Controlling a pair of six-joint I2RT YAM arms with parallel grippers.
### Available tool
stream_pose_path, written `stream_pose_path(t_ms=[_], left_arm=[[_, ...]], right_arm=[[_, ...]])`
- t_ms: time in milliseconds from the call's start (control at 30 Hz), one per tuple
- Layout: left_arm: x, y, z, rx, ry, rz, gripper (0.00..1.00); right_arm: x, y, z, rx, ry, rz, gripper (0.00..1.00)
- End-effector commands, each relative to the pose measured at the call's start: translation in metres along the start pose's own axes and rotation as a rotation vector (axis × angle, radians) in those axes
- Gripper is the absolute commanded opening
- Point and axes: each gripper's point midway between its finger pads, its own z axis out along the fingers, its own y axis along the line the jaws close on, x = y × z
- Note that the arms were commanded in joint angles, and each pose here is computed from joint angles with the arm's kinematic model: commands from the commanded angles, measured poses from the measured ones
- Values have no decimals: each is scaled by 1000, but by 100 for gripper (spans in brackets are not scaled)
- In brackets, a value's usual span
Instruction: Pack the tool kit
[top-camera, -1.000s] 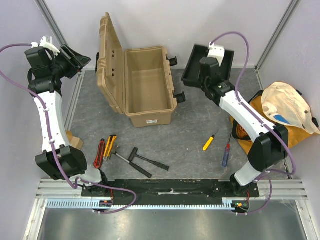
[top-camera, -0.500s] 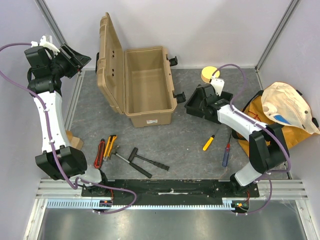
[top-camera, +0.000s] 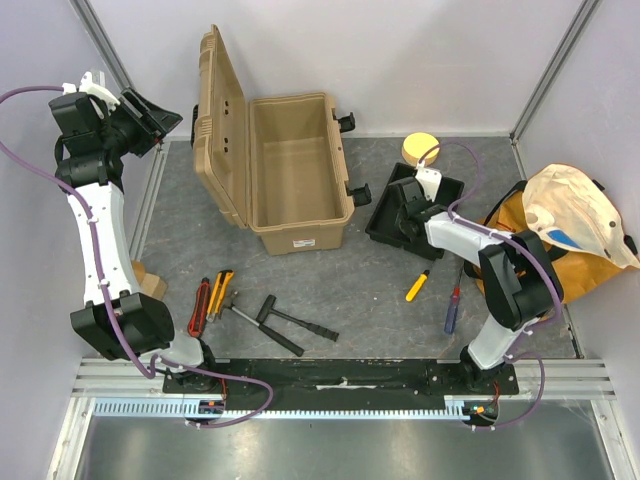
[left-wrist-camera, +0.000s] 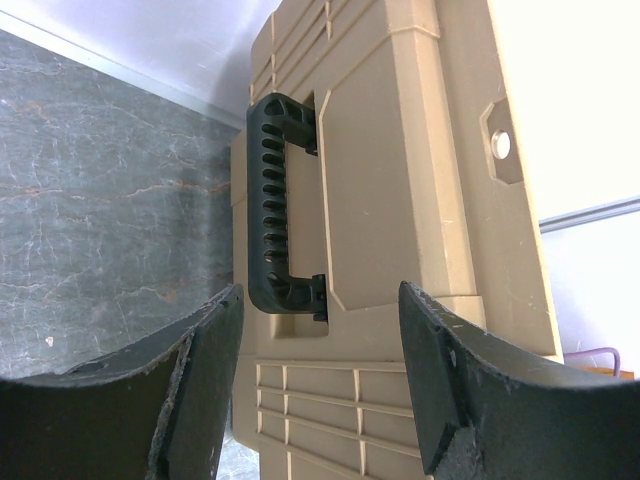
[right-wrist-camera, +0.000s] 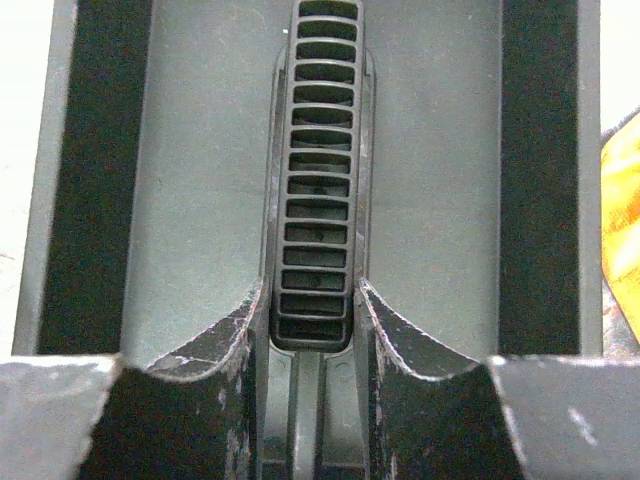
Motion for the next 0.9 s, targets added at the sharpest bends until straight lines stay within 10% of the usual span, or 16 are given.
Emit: stream_pose_path(t_ms=[0, 367, 667, 867], left_arm=[[-13, -20, -14, 45, -42, 59, 69], [-14, -31, -18, 80, -41, 59, 69], [-11, -62, -21, 160, -21, 96, 69], [-4, -83, -26, 206, -9, 115, 69]], right_arm=[[1, -7, 6, 26, -21, 18, 1], [-64, 4, -38, -56, -102, 58, 65], [-133, 55, -132, -453, -254, -95, 70], [-81, 128, -228, -883, -328, -411, 70]])
